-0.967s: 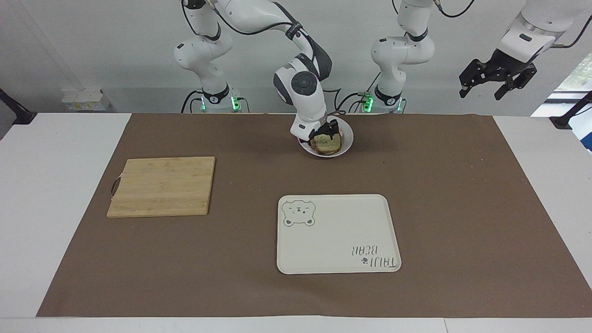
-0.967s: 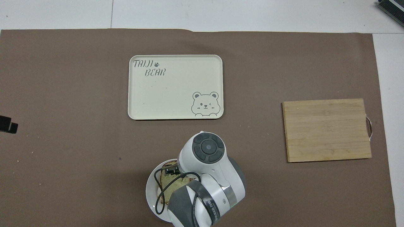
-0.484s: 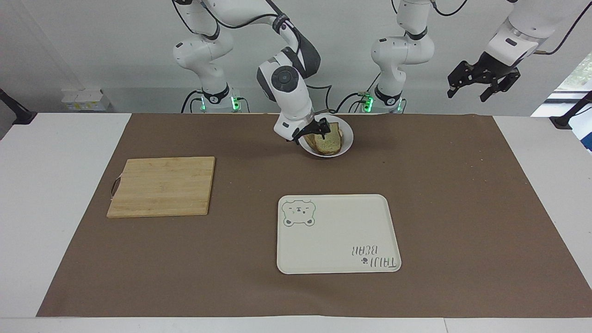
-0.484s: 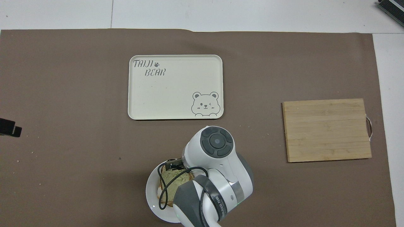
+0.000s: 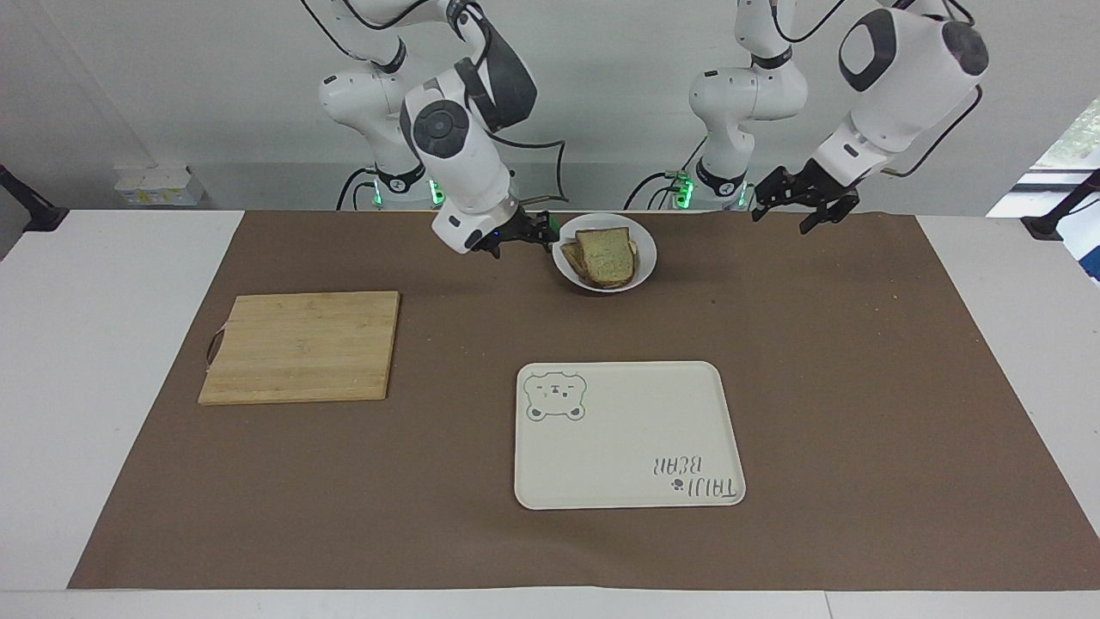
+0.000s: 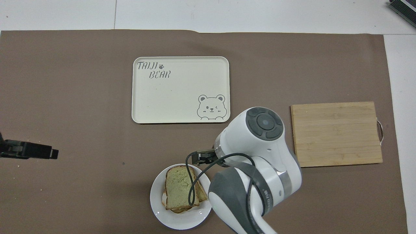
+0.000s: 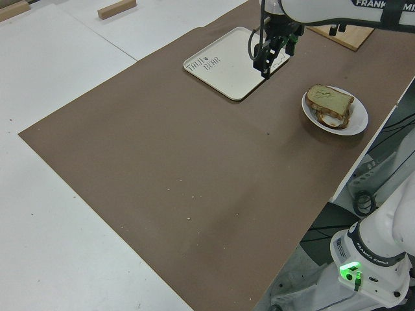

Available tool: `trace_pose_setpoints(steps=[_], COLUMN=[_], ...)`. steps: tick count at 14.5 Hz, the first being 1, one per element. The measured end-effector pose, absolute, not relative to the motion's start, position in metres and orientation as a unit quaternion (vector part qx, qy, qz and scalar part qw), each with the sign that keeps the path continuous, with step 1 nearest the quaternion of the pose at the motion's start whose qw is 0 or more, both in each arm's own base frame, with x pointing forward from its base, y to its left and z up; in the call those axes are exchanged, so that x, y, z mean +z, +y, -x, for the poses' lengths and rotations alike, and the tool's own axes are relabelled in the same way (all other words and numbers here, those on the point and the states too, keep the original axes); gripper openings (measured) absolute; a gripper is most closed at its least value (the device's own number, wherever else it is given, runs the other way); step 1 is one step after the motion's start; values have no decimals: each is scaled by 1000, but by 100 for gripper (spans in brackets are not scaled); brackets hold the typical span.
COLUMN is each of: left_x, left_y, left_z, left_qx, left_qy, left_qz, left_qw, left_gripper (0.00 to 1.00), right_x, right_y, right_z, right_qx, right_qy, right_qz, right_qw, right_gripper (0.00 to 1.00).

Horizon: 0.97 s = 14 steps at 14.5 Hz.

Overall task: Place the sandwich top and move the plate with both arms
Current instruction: 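Withdraw the right gripper while the left gripper reaches toward the plate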

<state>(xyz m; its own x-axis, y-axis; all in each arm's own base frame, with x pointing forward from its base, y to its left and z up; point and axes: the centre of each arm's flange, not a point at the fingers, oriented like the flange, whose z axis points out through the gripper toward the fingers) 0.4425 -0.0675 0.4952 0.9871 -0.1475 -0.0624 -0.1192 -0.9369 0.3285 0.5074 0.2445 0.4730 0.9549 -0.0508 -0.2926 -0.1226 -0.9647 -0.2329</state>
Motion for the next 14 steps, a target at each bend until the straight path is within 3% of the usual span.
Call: trace_pose_setpoints(steps=[7,9,10,14], left_x=[388,350,334,298], left_y=[-77,-75,-73,-61], left_z=[-401,-379,-368,-339], left_qx=[-41,-42,-44,-36], left_qy=[-75,-77,-76,-71], left_qz=[-949,-936,-931,-914], left_qw=[302,340,353,397], left_gripper=[100,96,88,79], right_x=[505,508,508,508], right_y=[167,144,134,102], right_z=[-538,-544,-547,-554], right_qx=[120,114,112,106], right_qy=[108,128,137,155], right_qz=[977,974,973,971], right_qw=[143,146,147,148], right_gripper=[100,100,100,100])
